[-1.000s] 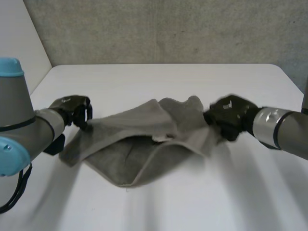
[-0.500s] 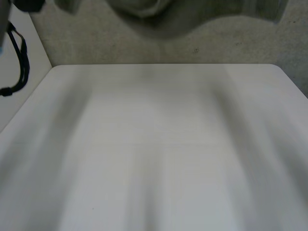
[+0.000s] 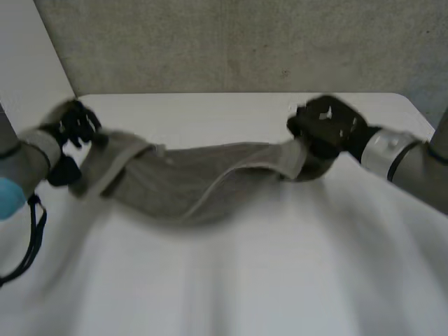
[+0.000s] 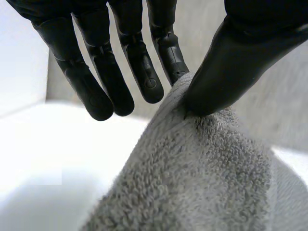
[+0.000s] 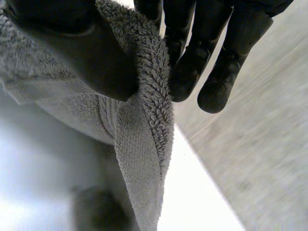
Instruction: Fold the towel.
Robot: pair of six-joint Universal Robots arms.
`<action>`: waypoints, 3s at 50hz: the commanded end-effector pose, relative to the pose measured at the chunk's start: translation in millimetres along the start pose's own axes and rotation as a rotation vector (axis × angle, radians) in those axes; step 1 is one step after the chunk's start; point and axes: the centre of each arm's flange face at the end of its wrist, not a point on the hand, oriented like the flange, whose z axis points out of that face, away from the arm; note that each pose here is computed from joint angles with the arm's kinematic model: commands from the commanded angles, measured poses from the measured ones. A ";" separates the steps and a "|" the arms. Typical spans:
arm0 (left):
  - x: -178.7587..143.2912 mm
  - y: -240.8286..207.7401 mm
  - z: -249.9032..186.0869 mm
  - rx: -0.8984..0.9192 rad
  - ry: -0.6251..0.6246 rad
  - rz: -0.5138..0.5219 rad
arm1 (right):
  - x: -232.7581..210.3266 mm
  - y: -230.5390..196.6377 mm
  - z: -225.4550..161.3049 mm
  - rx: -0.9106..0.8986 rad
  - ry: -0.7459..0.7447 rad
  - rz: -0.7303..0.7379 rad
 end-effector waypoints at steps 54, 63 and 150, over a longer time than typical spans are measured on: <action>26.6 37.5 -95.3 0.063 0.610 0.650 | 11.2 72.3 -18.6 -0.301 0.033 0.069; 12.0 76.3 -107.5 0.051 0.653 1.031 | 8.7 74.2 -19.8 -0.311 0.029 0.076; -41.0 77.2 -6.6 0.069 0.320 1.344 | 44.3 82.0 -17.8 -0.336 0.350 0.160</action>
